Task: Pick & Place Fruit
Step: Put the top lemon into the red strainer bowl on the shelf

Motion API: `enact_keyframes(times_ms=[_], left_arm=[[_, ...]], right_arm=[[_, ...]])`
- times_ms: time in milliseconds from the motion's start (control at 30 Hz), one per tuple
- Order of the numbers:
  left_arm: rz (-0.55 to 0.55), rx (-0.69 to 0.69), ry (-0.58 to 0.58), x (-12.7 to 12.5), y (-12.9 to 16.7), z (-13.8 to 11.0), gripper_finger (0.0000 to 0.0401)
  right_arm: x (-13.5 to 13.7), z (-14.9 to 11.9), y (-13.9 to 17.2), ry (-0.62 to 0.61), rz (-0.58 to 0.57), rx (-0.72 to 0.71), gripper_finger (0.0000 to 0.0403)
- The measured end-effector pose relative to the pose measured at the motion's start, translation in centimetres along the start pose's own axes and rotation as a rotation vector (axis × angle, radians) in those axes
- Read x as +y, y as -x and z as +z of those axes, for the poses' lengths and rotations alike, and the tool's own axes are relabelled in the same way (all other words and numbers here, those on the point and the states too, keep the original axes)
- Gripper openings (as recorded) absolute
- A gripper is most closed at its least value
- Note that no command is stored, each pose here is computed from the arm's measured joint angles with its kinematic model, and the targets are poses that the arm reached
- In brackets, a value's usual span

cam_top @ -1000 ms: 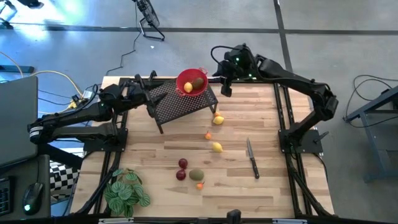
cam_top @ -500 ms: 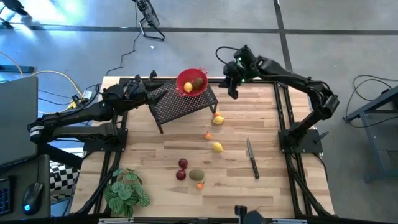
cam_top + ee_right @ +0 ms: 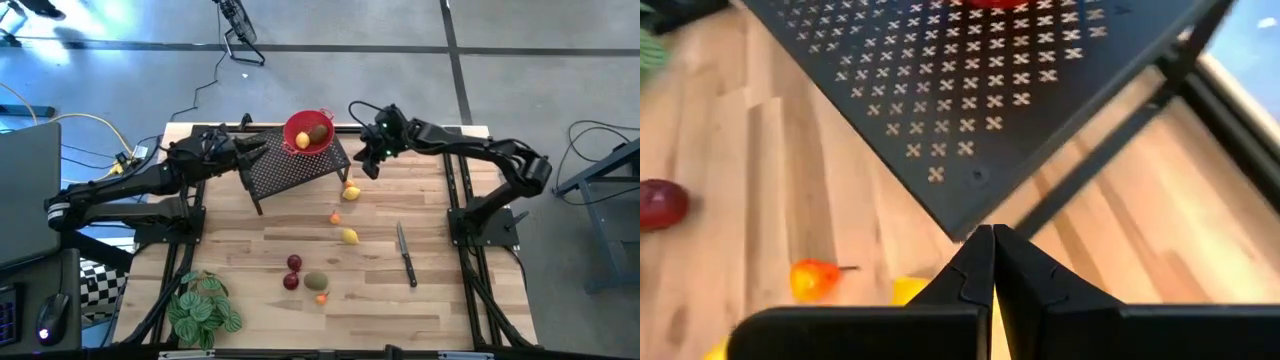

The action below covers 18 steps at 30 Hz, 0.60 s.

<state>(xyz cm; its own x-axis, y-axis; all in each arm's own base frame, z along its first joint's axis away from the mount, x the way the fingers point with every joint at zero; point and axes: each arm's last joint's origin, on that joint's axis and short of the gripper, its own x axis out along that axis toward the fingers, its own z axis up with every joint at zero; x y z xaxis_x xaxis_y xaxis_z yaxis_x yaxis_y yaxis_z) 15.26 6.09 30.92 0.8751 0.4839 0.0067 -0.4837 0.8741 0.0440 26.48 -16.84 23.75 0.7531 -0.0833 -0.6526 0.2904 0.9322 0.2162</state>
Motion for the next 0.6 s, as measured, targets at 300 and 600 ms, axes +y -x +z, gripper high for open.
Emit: enact_keyframes(times_ms=[300, 600], left_arm=[[0.000, -0.073, 0.001, 0.4, 2.1, 1.1, 0.0077], [-0.043, -0.141, 0.019, 0.8, 5.6, 1.9, 0.0077]], right_arm=[[3.0, -1.3, 3.7, -0.015, -0.130, -0.095, 0.0002], [5.4, -5.1, 3.7, 0.033, -0.134, -0.249, 0.0002]])
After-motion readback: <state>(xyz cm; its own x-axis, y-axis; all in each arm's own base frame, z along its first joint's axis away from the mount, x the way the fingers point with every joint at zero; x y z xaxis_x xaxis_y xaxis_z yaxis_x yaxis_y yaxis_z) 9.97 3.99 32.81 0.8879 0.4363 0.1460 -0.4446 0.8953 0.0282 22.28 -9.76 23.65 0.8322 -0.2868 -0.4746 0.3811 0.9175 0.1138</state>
